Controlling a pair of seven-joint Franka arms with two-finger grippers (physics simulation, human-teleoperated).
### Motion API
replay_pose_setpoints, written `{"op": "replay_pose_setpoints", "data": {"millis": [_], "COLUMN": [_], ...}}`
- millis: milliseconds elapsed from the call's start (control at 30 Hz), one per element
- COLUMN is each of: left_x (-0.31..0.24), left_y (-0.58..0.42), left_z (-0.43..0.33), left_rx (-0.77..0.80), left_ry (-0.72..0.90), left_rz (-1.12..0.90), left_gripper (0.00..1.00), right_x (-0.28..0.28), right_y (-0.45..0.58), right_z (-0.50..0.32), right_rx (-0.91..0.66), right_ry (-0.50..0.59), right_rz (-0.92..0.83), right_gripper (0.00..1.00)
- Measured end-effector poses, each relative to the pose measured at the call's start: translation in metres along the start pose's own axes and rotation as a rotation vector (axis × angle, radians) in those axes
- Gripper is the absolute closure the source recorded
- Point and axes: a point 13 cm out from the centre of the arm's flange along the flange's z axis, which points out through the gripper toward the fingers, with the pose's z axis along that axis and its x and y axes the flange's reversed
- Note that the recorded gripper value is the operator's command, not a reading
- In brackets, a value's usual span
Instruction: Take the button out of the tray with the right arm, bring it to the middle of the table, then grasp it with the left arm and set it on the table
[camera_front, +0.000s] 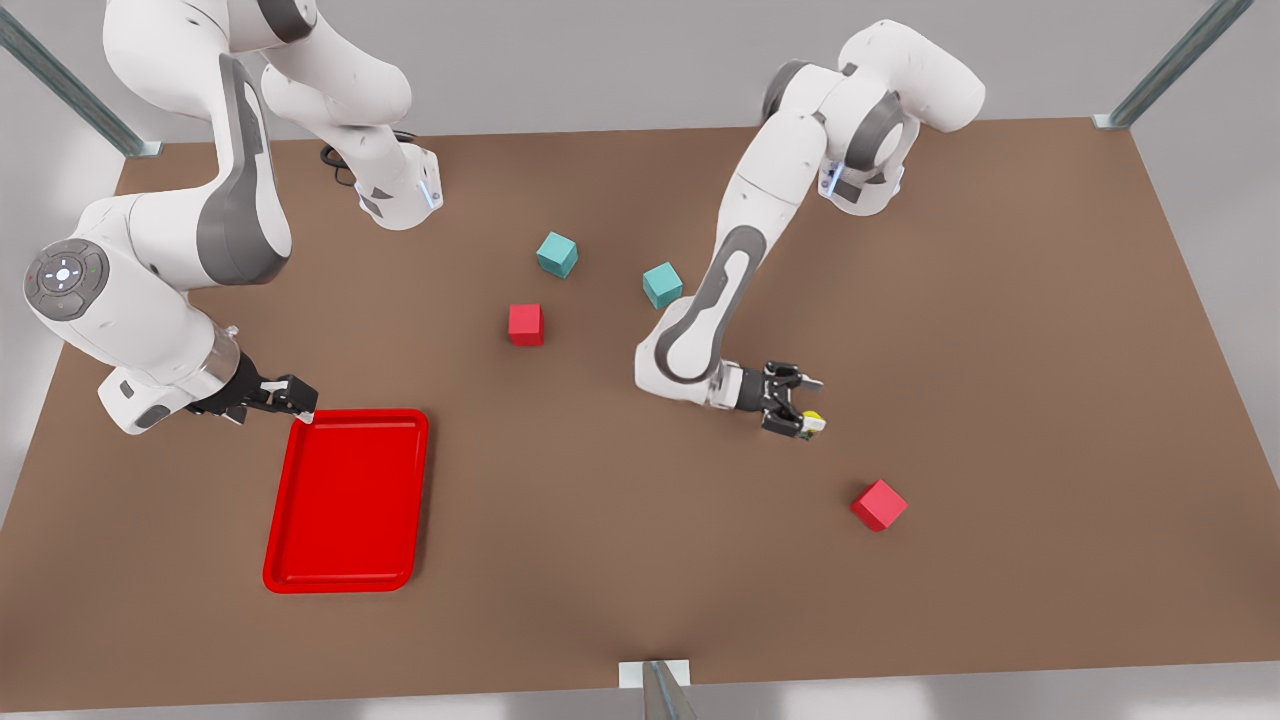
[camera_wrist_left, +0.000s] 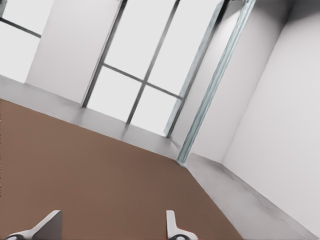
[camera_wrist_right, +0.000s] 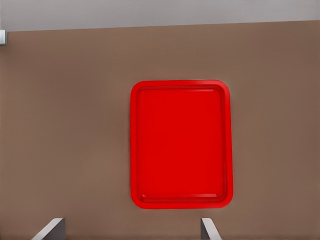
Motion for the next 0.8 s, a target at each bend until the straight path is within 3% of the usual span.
{"op": "replay_pose_setpoints", "data": {"millis": [67,133,200,267,367,467,800], "left_x": [-0.068,-0.136,-0.147,-0.160,-0.272,-0.337,-0.325], "left_y": [-0.034,-0.089,-0.098,-0.097,-0.087,-0.055,-0.032], "left_z": [-0.028,-0.001,0.076,0.105,0.075,0.061,0.066], "left_rx": [-0.068,-0.334,-0.589,-0.653,-0.414,-0.179,0.306], "left_ry": [0.091,0.389,0.704,0.995,1.278,1.359,1.453], "left_rz": [0.069,0.100,0.229,0.364,0.546,0.728,1.249], "left_gripper": [0.00,0.00,0.00,0.00,0.00,0.00,0.00], "right_x": [0.000,0.000,0.000,0.000,0.000,-0.004,-0.017], "right_y": [0.001,0.003,0.004,0.004,0.004,0.005,0.009], "right_z": [0.000,0.000,0.000,0.000,0.001,0.003,0.045], "right_rx": [0.000,0.000,0.000,0.000,0.000,-0.005,-0.011], "right_ry": [0.000,0.000,0.000,0.000,0.001,0.001,0.049], "right_rz": [-0.001,-0.004,-0.006,-0.006,-0.006,-0.006,-0.010], "right_gripper": [0.00,0.00,0.00,0.00,0.00,0.00,0.00]}}
